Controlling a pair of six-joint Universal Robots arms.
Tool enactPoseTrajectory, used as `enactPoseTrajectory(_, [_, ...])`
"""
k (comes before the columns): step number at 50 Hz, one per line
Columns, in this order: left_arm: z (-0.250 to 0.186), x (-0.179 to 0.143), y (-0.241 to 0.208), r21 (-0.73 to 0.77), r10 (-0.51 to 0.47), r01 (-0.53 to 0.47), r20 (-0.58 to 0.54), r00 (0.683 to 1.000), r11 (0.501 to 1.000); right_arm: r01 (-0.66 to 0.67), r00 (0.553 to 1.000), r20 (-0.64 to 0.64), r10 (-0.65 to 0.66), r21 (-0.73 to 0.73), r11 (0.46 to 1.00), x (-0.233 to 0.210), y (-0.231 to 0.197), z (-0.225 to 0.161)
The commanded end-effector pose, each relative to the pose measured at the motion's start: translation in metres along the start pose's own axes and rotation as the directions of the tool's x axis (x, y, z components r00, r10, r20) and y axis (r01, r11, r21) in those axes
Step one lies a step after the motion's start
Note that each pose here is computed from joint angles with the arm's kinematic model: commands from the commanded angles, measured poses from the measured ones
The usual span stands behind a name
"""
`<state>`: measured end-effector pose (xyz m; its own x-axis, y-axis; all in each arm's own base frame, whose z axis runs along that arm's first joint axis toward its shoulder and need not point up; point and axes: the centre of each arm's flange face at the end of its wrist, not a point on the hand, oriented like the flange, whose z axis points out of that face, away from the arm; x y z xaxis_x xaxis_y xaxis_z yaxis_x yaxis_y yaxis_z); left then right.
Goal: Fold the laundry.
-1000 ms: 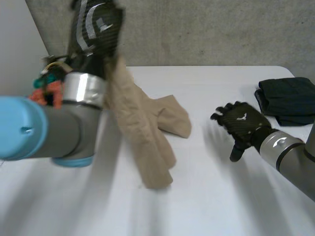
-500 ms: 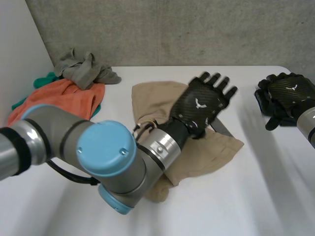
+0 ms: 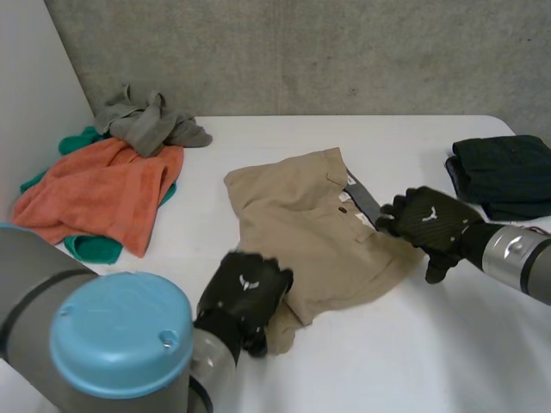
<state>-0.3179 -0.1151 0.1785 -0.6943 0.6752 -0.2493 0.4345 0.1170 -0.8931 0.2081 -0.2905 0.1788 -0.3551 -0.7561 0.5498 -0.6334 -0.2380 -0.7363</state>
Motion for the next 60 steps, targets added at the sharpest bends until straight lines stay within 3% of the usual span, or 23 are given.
enactPoseTrajectory(1, [0.008,0.005,0.017,-0.092,-0.143,0.143,-0.001,0.99,0.986,0.017,0.999,0.03,-0.015,-0.074,0.997,-0.005,0.031,0.025])
enactPoseTrajectory(19, [0.05,-0.002,0.027,-0.044,-0.142,0.148,0.107,0.984,0.988,0.032,0.999,0.008,-0.032,-0.069,0.997,-0.002,0.055,0.05])
enactPoseTrajectory(33, [0.059,-0.005,0.02,0.042,0.026,-0.033,0.16,0.987,0.999,-0.045,0.999,-0.011,0.045,-0.026,0.999,-0.001,0.041,0.054])
enactPoseTrajectory(41, [0.047,-0.036,-0.021,0.135,0.058,-0.094,0.246,0.968,0.986,-0.05,0.994,-0.096,0.048,-0.017,0.999,0.022,0.007,0.03])
enactPoseTrajectory(47, [0.019,-0.065,-0.052,0.166,0.119,-0.177,0.308,0.944,0.97,-0.072,0.989,-0.14,0.054,-0.129,0.989,0.037,-0.025,-0.01])
enactPoseTrajectory(54, [0.001,-0.068,-0.052,0.105,0.205,-0.231,0.214,0.955,0.967,-0.113,0.993,0.0,0.118,-0.293,0.949,0.012,-0.048,-0.054])
enactPoseTrajectory(60, [0.018,-0.078,-0.021,-0.041,0.209,-0.205,0.112,0.972,0.978,-0.096,0.989,0.07,0.127,-0.337,0.936,-0.003,-0.041,-0.049])
